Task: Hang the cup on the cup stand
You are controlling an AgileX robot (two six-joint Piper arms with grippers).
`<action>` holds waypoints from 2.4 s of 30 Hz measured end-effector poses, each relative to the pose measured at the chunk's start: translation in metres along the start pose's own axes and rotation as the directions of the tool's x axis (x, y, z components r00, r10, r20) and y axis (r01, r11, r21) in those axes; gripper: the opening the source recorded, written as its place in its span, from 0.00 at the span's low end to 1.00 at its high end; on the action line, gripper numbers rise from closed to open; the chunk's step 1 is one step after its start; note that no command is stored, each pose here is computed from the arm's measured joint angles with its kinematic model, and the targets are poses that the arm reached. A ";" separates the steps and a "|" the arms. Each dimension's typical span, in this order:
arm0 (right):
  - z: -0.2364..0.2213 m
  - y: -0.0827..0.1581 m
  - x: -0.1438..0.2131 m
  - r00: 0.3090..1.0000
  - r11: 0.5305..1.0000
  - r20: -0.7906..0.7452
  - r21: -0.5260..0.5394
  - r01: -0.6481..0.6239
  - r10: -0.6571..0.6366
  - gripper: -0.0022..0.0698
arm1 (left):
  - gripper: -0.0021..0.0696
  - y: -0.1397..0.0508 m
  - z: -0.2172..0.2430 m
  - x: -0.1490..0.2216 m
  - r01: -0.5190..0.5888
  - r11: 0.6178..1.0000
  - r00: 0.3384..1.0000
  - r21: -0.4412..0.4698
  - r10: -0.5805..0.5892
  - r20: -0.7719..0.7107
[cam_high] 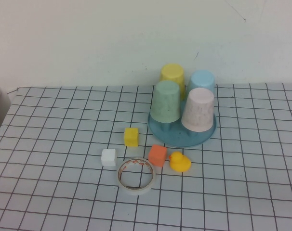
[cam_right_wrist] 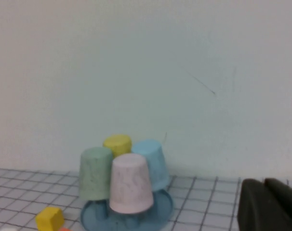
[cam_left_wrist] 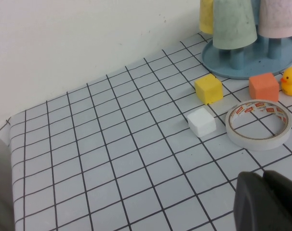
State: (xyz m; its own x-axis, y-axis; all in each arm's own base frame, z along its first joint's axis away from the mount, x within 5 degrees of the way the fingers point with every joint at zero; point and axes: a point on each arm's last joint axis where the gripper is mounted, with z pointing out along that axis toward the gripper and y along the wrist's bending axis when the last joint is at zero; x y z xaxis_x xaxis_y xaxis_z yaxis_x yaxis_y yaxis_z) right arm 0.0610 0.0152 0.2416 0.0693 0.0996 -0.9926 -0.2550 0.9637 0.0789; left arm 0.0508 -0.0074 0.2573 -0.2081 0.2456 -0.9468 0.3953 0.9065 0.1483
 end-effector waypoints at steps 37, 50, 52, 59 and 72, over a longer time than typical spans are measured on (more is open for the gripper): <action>-0.020 -0.021 0.067 0.933 0.934 -0.326 0.357 -0.026 0.151 0.03 | 0.03 0.000 0.000 0.000 0.000 1.000 1.000 0.000 0.000 0.000; -0.020 -0.021 0.067 0.933 0.934 -0.328 0.357 -0.026 0.151 0.03 | 0.03 0.000 0.000 0.000 0.000 1.000 1.000 0.000 0.000 0.000; -0.020 -0.021 0.067 0.933 0.934 -0.328 0.357 -0.026 0.151 0.03 | 0.03 0.000 0.000 0.000 0.000 1.000 1.000 0.000 0.000 0.000; -0.020 -0.021 0.067 0.933 0.934 -0.328 0.357 -0.026 0.151 0.03 | 0.03 -0.001 0.002 0.003 -0.004 1.000 1.000 0.004 0.004 -0.004; -0.020 -0.021 0.067 0.933 0.934 -0.328 0.357 -0.026 0.151 0.03 | 0.03 -0.010 0.008 0.041 0.067 0.992 0.996 -0.110 -0.061 0.059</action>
State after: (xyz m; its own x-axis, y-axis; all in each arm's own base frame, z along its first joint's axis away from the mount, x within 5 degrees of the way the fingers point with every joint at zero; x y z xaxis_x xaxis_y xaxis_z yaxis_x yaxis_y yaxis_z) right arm 0.0521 -0.0037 0.1717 -0.2901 0.1574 -0.9440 0.1046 0.9857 0.1323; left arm 0.0455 -0.0096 0.2143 -0.1787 0.1695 -0.9692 0.2800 0.9531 0.1150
